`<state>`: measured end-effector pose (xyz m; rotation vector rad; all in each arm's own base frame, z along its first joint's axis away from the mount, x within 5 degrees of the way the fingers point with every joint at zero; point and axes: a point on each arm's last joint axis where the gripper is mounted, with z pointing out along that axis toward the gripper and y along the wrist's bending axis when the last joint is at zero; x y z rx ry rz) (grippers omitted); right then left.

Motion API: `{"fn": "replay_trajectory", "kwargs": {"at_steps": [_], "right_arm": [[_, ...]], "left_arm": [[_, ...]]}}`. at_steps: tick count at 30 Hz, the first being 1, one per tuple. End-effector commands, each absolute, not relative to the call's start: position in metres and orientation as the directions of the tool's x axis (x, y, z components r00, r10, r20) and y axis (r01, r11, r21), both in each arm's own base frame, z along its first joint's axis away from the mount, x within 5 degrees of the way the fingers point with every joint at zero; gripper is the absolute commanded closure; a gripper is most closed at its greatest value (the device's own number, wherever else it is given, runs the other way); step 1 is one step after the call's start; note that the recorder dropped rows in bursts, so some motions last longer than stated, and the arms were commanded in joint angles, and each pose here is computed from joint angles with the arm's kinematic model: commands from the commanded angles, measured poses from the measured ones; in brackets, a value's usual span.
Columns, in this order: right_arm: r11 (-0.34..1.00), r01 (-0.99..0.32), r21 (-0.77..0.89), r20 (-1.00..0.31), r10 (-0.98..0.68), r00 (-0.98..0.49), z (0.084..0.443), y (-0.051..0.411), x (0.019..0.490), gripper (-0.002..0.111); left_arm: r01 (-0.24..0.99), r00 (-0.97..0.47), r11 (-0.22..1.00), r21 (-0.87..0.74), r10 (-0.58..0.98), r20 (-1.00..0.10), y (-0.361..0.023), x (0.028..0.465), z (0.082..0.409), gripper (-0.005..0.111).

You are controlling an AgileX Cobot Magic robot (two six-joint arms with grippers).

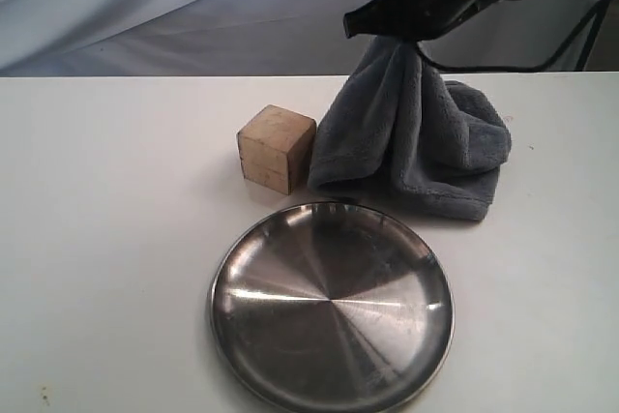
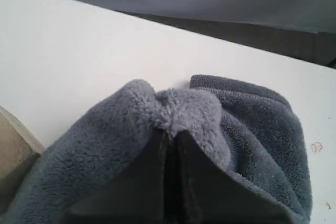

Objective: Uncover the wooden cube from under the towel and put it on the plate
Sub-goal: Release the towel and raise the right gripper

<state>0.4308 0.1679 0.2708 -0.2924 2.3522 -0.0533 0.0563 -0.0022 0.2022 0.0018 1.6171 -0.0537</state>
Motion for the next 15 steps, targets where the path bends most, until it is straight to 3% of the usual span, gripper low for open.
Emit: {"fn": "replay_trajectory", "kwargs": {"at_steps": [1, 8, 15], "right_arm": [[0.973, -0.2, -0.114, -0.625, -0.227, -0.747, 0.234, 0.173, 0.439, 0.108], [0.97, -0.198, -0.141, -0.5, -0.242, -0.831, 0.179, 0.175, 0.444, 0.108], [0.963, -0.123, -0.239, -0.482, -0.228, -0.846, 0.172, 0.164, 0.447, 0.108]], "left_arm": [[0.032, -0.049, 0.999, -0.036, -0.034, -0.998, -0.002, 0.056, 0.201, 0.105], [0.032, -0.049, 0.999, -0.034, -0.032, -0.998, -0.002, 0.056, 0.201, 0.105], [0.032, -0.049, 0.999, -0.034, -0.032, -0.998, -0.002, 0.056, 0.201, 0.105]]}}
